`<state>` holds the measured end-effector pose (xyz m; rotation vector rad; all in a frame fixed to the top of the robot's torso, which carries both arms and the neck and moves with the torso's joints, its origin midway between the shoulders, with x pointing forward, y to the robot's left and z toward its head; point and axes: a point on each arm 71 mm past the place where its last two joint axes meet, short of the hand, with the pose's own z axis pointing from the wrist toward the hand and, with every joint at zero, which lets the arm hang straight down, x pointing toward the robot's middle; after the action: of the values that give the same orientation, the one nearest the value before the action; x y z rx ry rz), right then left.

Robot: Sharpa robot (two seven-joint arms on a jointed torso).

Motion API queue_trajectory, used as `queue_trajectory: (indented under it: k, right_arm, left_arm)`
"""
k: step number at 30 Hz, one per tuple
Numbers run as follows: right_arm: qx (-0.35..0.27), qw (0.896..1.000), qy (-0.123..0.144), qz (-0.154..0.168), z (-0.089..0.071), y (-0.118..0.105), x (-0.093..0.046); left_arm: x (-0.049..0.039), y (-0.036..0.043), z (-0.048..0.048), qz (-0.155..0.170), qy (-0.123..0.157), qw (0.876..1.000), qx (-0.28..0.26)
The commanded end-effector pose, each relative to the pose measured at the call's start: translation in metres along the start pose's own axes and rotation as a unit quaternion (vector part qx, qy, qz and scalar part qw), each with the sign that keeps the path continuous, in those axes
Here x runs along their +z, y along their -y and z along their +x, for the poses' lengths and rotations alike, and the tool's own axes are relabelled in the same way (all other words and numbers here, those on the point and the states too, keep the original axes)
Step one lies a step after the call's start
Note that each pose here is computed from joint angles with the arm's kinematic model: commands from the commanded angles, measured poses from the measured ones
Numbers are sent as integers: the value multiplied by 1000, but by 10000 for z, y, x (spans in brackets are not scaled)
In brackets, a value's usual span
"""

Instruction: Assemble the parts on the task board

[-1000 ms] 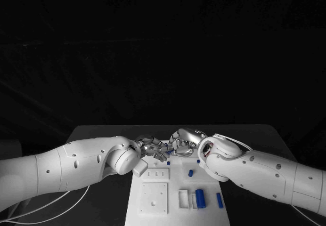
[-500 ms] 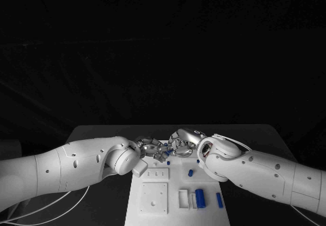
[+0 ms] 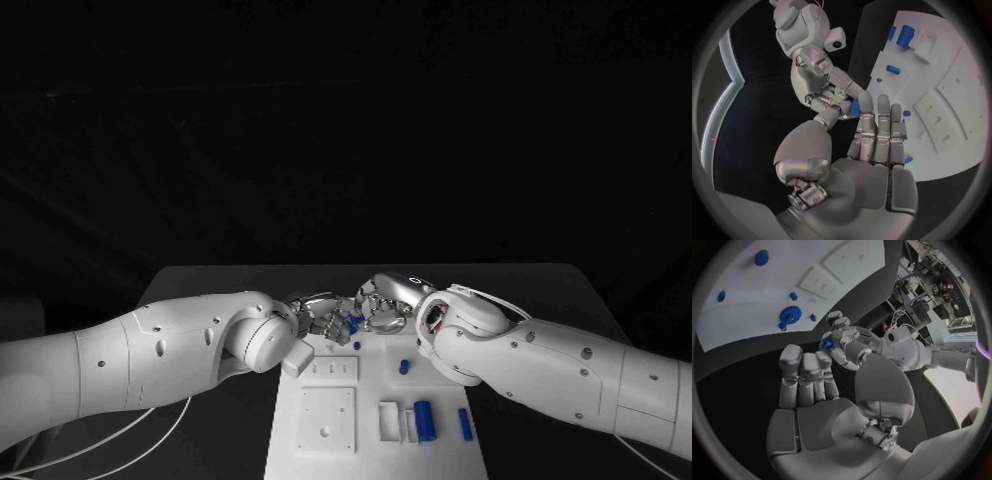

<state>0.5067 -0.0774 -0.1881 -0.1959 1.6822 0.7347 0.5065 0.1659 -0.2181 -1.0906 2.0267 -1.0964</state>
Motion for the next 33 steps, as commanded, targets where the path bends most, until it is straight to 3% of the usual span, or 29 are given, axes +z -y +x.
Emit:
queue_trajectory:
  k: [1, 22, 33]
  right_arm:
    - [-4, 1000, -17, -11, 62, -32, -5]
    - [-5, 1000, -21, -5, 82, 5, -6]
    - [-6, 1000, -20, -3, 82, 20, -10]
  left_arm:
    - [-2, 64, 57, 14, -10, 1000, -8]
    - [-16, 49, 25, 16, -11, 1000, -3]
    - [-20, 36, 40, 19, -17, 999, 29]
